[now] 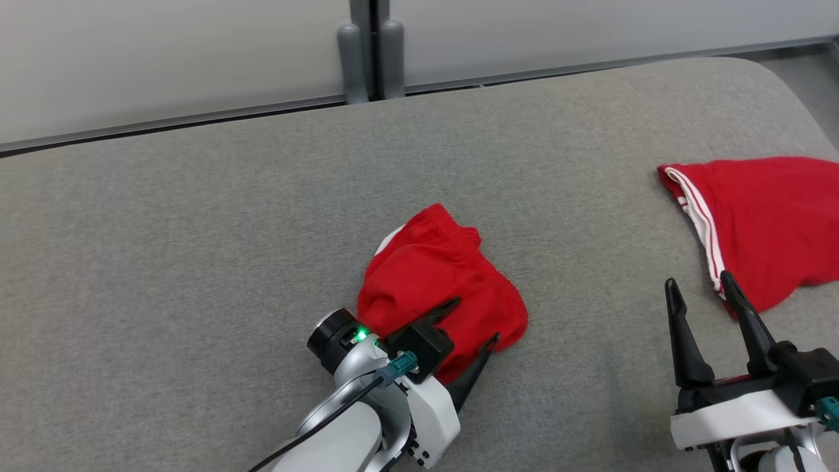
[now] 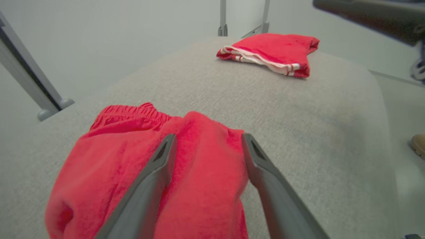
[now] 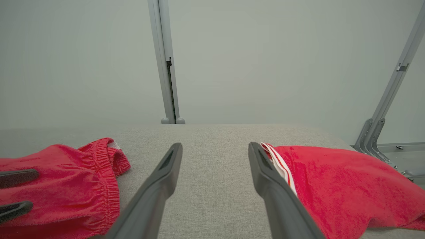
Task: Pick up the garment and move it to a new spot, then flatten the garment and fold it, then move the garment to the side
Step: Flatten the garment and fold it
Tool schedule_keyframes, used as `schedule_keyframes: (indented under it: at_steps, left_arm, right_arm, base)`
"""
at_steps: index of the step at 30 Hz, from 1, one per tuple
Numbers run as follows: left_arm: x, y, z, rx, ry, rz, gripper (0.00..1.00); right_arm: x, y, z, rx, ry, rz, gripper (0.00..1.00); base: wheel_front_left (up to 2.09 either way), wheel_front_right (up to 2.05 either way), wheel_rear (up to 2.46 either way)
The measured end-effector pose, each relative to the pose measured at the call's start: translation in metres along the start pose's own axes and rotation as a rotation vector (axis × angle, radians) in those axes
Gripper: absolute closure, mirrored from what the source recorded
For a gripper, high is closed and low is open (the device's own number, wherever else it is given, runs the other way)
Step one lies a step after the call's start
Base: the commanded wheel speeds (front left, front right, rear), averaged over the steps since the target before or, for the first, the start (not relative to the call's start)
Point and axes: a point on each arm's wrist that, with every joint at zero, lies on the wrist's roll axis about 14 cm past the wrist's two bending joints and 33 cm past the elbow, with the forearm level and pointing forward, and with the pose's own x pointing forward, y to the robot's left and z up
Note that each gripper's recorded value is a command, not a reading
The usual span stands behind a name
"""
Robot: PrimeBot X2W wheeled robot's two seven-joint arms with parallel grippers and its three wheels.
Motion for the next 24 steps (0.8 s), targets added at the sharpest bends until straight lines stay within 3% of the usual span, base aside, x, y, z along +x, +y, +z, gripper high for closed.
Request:
schedule_keyframes:
  at_steps: [6,7,8,9,11,13,18,24]
  left_arm:
    - [0.023,0.006,-0.052,0.050,0.216,0.002,0.00]
    - [0.025,0.007,-0.059,0.051,0.241,0.001,0.05]
    - [0.026,0.007,-0.067,0.055,0.271,-0.004,0.60]
    - [0.027,0.007,-0.072,0.057,0.285,-0.011,1.00]
    - [0.030,0.007,-0.072,0.036,0.283,-0.018,1.00]
    - [0.037,0.012,-0.047,-0.022,0.184,0.000,1.00]
    - [0.047,0.023,0.042,-0.145,-0.121,0.048,1.00]
    - [0.027,0.039,0.135,-0.463,-0.438,0.121,1.00]
  right_arm:
    - [-0.016,-0.033,-0.011,0.021,0.043,-0.109,0.00]
    - [-0.019,-0.038,-0.013,0.021,0.049,-0.125,0.00]
    - [-0.021,-0.041,-0.015,0.022,0.055,-0.138,0.00]
    - [-0.022,-0.044,-0.016,0.023,0.060,-0.146,0.00]
    - [-0.025,-0.047,-0.018,0.021,0.068,-0.156,0.00]
    - [-0.026,-0.049,-0.019,0.021,0.071,-0.165,0.00]
    - [-0.023,-0.042,-0.015,0.019,0.057,-0.139,0.00]
    - [-0.020,-0.032,-0.007,0.022,0.029,-0.107,0.00]
  base:
    - [0.00,0.00,0.00]
    - [0.00,0.00,0.00]
    - [0.00,0.00,0.00]
    - [0.00,0.00,0.00]
    - [0.00,0.00,0.00]
    - [0.00,0.00,0.00]
    - [0.00,0.00,0.00]
    - [0.00,0.00,0.00]
